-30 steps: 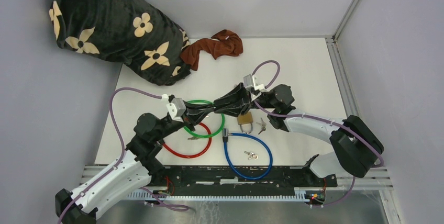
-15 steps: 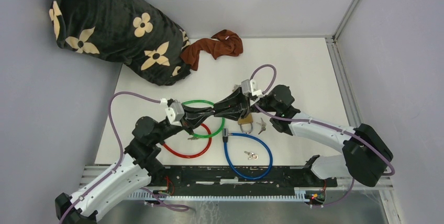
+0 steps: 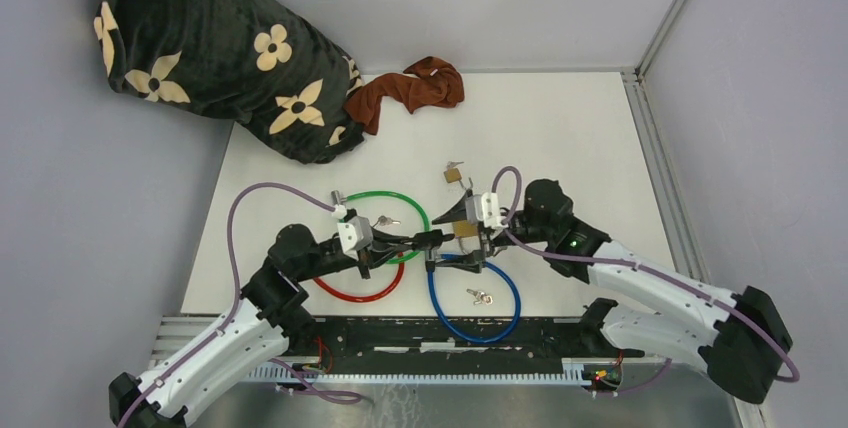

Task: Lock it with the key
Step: Lock the lock.

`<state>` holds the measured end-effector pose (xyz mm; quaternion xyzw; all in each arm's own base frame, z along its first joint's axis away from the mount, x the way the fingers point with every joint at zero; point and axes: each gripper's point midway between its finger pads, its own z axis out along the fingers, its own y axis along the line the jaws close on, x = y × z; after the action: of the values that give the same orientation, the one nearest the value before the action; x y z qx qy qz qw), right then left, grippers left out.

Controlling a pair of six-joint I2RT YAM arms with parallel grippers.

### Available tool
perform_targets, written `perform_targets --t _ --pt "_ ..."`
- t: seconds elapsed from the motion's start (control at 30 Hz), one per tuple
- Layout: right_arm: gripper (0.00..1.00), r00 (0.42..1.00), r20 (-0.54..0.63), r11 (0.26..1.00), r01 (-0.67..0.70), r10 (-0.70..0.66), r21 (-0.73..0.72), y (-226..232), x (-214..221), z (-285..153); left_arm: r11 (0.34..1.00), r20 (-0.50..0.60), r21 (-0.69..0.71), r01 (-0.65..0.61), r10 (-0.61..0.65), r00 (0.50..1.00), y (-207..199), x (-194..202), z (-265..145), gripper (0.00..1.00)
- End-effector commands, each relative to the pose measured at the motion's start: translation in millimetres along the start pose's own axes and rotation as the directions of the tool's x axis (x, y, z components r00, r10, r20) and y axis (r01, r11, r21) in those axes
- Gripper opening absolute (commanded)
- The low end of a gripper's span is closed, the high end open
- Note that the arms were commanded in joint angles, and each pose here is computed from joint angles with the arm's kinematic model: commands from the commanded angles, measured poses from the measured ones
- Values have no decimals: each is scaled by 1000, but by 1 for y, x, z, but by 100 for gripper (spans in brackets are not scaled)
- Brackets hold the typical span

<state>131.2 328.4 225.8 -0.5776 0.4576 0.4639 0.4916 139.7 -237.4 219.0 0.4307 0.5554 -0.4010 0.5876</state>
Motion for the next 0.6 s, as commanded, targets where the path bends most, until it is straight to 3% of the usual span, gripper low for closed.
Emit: perform_targets --t 0.0,0.13,0.27,0.33,0.47,0.57 --pt "79 993 -111 999 47 -46 8 0 15 -25 994 68 42 -103 100 993 -7 -19 -2 2" --pt "77 972 -234 998 23 -9 59 -9 35 -33 993 65 53 -108 105 992 -8 -17 -3 2" --pt "69 968 -250 999 -2 15 52 -13 42 -28 993 62 61 -105 101 993 -9 -17 -2 2" --pt "60 970 -242 999 -12 20 32 -13 41 -23 993 62 65 -102 98 993 -10 -17 -2 2" --pt "33 976 -217 1000 -9 12 12 -14 36 -18 993 60 66 -99 95 994 -10 -18 -2 2" --pt "33 982 -190 1000 -3 4 4 -15 30 -14 993 58 65 -96 92 994 -9 -17 -2 2"
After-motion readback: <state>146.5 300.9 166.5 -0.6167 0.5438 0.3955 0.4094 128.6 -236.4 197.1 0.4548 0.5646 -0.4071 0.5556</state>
